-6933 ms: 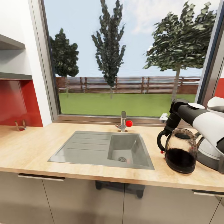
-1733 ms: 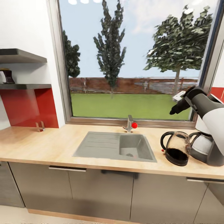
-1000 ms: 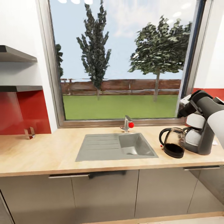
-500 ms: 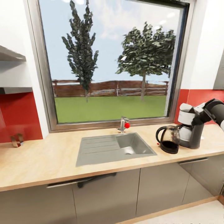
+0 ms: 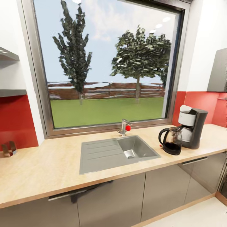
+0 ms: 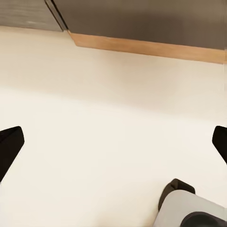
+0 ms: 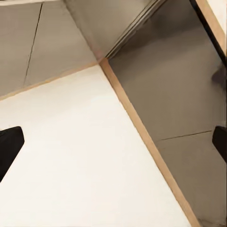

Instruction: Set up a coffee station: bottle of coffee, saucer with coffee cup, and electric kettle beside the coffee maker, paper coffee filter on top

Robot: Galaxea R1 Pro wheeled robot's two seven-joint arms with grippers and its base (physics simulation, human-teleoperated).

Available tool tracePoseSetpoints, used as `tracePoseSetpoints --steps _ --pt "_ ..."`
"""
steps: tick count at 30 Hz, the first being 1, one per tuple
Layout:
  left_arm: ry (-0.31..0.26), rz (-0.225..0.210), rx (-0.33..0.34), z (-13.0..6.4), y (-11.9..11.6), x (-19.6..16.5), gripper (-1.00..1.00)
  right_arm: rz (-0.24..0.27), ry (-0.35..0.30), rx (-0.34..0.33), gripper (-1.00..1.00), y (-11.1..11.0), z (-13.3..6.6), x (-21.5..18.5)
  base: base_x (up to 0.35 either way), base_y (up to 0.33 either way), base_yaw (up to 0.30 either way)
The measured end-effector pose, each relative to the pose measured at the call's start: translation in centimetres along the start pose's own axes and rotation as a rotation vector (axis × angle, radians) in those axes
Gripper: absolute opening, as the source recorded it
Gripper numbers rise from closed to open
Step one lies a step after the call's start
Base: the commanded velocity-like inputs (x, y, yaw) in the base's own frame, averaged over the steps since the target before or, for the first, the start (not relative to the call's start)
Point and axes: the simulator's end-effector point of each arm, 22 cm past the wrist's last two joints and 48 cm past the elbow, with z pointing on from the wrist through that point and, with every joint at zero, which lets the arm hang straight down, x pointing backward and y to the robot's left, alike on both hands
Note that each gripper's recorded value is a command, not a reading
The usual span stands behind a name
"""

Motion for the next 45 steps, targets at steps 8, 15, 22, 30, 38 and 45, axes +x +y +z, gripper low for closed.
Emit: tracePoseSetpoints --steps 8,15,22,30,38,45 --pt "-0.002 0.038 0.027 -0.1 -1.1 0.2 1.00 -0.062 0.145 -0.119 1.00 9.3 6.5 18.0 0.003 0.032 -0.036" --pt "0.003 0.076 0.055 -0.2 -2.4 0.6 1.00 -0.120 0.188 -0.280 1.00 22.1 7.2 34.6 0.000 0.002 -0.002" --pt "-0.003 0.071 0.076 -0.3 -3.9 0.7 1.00 -0.150 0.249 -0.422 1.00 32.9 3.5 45.9 0.000 0.000 0.000" --pt "-0.036 0.043 0.128 -0.4 -8.1 -0.2 1.00 -0.198 0.333 -0.575 1.00 41.7 -3.2 56.7 0.000 0.000 0.000" --pt "-0.035 0.011 0.188 -1.1 -12.6 0.4 1.00 -0.387 0.292 -0.761 1.00 50.7 -9.5 60.3 0.000 0.000 0.000" --pt "0.050 -0.029 0.267 -3.3 -19.6 4.3 1.00 -0.388 0.150 -0.687 1.00 55.2 -9.7 55.8 0.000 0.000 0.000"
